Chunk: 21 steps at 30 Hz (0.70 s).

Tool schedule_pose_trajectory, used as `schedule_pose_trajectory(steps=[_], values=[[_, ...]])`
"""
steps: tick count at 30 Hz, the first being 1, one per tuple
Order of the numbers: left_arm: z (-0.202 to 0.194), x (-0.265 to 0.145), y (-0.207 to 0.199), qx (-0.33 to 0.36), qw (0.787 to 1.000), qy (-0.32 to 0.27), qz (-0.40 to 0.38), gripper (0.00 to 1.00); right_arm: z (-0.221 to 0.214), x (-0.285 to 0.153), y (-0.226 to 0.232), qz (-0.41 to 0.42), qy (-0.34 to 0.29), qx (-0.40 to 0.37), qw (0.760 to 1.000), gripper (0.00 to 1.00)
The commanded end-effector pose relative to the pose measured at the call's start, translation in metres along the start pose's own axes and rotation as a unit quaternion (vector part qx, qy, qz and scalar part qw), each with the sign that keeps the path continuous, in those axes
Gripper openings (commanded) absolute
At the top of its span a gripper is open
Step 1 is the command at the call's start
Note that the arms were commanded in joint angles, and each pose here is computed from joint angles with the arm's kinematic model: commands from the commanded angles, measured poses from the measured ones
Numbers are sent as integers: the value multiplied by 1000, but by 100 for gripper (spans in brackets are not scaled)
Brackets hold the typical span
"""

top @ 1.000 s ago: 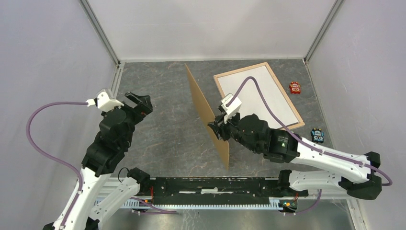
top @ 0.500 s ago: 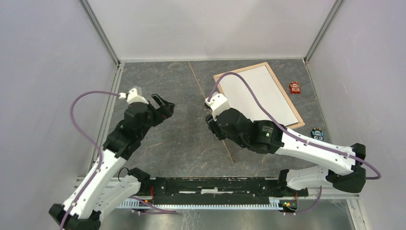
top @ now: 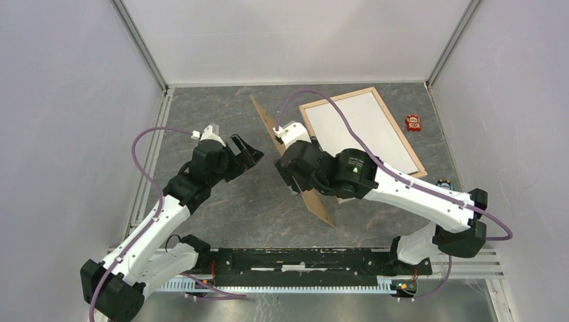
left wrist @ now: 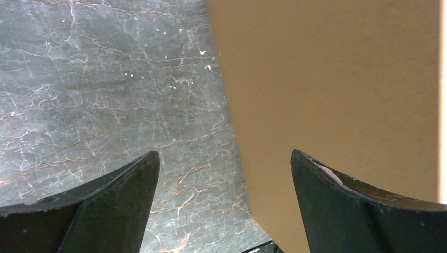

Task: Put the photo into the frame
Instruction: Turn over the photo frame item on the photo frame.

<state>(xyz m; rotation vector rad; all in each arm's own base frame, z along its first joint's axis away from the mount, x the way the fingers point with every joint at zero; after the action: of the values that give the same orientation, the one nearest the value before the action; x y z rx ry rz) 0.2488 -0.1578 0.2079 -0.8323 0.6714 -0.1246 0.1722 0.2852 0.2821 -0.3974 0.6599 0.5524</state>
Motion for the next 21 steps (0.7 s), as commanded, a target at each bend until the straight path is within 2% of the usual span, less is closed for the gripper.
schedule_pose_trajectory(steps=[1,2,4,6,11,17,21], values=[[5,-1,-16,-11,999,-11,-39,100,12,-15,-14,-23,13,-14,1000,71],[5,-1,-16,-10,999,-12,-39,100,10,-14,-15,-29,21,-18,999,64],[5,-2,-16,-9,999,-13,-40,100,10,-13,-13,-27,28,-21,999,43],[5,-1,-15,-7,999,-14,-40,100,9,-11,-12,-23,31,-25,999,36],[7,0,-16,-2,999,-17,-42,100,2,-3,-19,-44,48,-42,997,37],[3,9,-20,-18,998,-9,-56,100,-5,12,-24,-74,58,-63,994,48],[-2,15,-22,-23,998,8,-54,100,-5,15,-36,-116,61,-82,988,44]])
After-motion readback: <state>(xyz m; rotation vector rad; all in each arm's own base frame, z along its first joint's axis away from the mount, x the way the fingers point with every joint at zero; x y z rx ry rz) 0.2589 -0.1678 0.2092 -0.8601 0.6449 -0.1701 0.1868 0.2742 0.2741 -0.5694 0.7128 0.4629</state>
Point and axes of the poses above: each gripper's point midway between its finger pads, its own x axis out along the fingers, its own y axis along the line the jaws close on, z = x × y, the point moved 2 cm from there along -x, back along the fingers, and after that the axes turned 6 degrees about -x, right-handed, at the moved point
